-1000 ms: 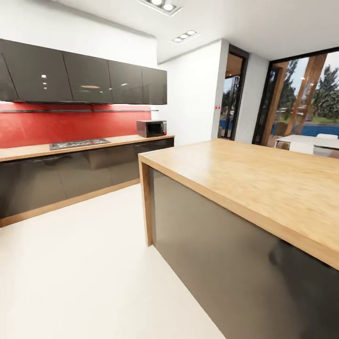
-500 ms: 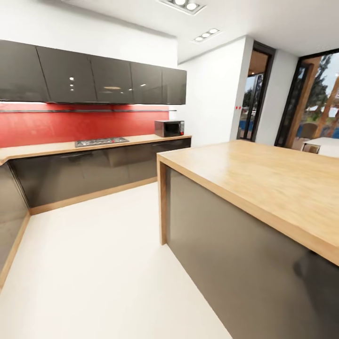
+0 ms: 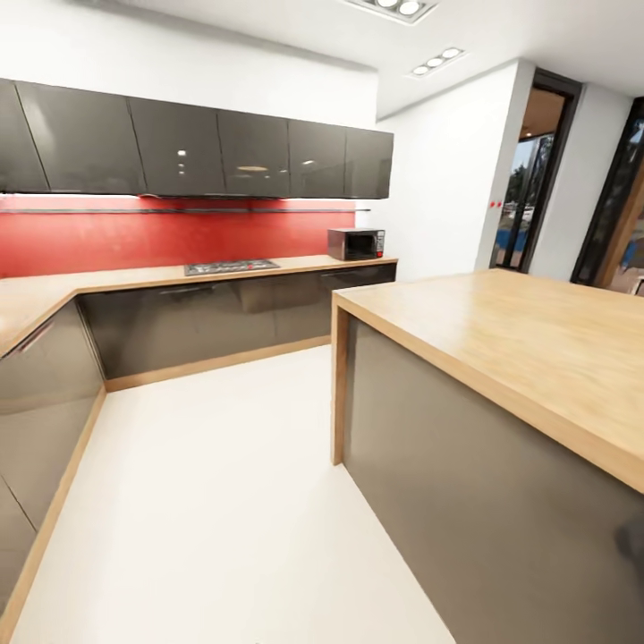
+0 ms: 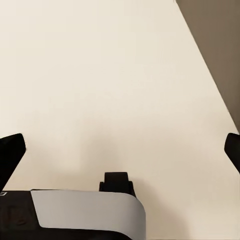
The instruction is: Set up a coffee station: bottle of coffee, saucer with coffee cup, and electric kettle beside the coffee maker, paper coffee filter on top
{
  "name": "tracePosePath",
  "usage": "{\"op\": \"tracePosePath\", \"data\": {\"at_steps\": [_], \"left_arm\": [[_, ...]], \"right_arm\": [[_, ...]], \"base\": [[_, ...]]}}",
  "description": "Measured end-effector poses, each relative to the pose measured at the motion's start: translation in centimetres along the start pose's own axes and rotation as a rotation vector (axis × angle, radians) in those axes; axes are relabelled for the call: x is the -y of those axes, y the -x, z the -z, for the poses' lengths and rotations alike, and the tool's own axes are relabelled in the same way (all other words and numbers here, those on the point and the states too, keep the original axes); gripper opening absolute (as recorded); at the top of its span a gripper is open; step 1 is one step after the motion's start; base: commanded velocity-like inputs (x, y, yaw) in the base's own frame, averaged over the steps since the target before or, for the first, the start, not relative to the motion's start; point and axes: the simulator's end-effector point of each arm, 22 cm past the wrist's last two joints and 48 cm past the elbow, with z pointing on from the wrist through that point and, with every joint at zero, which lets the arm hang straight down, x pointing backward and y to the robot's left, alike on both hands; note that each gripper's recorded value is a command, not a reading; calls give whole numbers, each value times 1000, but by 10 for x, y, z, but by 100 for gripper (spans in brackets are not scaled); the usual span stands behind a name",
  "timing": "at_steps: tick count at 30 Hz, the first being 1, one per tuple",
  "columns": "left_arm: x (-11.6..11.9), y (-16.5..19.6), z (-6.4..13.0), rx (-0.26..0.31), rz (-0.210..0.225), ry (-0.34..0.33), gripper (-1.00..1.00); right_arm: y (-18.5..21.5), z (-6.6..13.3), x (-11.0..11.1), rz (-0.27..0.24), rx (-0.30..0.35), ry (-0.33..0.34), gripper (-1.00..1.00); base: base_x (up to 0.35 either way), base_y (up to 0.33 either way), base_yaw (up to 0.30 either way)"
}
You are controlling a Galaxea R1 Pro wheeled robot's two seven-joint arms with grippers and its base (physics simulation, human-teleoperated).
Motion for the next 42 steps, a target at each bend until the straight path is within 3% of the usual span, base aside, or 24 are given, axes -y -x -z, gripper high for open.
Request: {"op": "tracePosePath", "data": {"at_steps": [21,42], "left_arm": [[0,0,0,0,2,0,100],[0,0,0,0,2,1,100]], "right_arm": [[-1,0,0,1,-2,1,100],[-1,0,-1,2,0,1,100]], "base": [[55,-72,167],[3,-4,267]]}}
